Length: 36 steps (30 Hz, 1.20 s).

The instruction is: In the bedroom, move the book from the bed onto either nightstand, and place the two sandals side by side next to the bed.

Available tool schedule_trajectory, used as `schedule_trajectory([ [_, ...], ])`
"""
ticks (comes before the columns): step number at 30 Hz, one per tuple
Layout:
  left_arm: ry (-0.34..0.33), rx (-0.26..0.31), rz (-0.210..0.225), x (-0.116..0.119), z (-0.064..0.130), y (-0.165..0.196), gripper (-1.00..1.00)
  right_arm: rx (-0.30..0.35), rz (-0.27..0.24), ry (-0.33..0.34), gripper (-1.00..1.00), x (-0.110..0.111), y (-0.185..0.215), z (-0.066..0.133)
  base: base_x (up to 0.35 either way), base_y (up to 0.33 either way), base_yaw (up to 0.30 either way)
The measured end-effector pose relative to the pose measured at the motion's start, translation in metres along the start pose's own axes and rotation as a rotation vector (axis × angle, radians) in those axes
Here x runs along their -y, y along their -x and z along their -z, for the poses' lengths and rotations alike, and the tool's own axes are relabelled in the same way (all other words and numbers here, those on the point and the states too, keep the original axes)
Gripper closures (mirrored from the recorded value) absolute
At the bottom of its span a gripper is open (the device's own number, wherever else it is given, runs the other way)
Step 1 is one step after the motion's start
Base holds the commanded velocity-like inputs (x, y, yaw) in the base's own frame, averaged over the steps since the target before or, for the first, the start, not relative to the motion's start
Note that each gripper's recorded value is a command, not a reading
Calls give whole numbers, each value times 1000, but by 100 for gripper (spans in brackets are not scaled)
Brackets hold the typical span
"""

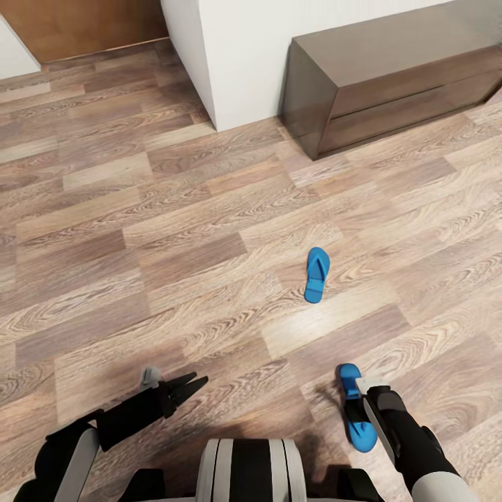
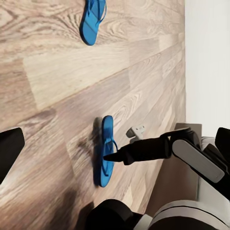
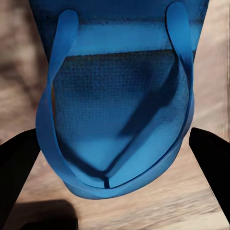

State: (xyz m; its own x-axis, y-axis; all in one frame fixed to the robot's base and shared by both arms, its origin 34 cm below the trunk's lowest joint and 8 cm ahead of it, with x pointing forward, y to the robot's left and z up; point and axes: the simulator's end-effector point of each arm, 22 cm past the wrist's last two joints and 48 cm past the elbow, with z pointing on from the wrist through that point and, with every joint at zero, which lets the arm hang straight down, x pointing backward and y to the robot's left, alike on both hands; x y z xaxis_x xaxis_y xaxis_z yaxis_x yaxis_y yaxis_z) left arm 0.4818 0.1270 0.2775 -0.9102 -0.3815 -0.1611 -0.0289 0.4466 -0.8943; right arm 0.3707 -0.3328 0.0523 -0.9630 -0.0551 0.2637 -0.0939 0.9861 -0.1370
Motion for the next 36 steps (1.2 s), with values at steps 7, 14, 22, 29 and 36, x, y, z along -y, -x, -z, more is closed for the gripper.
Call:
schedule_trajectory([
  [7,-7,10,-18,9,2,6,-100,29,-5,-1,100,2,10,12,0,0,0],
  [14,-6,14,-20,12,6,7,-100,96,-21,4,100,7,34,33,0,0,0],
  [22,-3,24,-31,16,12,12,-100,382,-91,24,100,28,125,121,0,0,0],
  [29,77,84,-54,-8,52,41,-100,507,-220,256,100,54,151,171,0,0,0],
  [36,125,115,-49,-25,76,52,-100,596,-241,570,100,63,162,229,0,0,0],
])
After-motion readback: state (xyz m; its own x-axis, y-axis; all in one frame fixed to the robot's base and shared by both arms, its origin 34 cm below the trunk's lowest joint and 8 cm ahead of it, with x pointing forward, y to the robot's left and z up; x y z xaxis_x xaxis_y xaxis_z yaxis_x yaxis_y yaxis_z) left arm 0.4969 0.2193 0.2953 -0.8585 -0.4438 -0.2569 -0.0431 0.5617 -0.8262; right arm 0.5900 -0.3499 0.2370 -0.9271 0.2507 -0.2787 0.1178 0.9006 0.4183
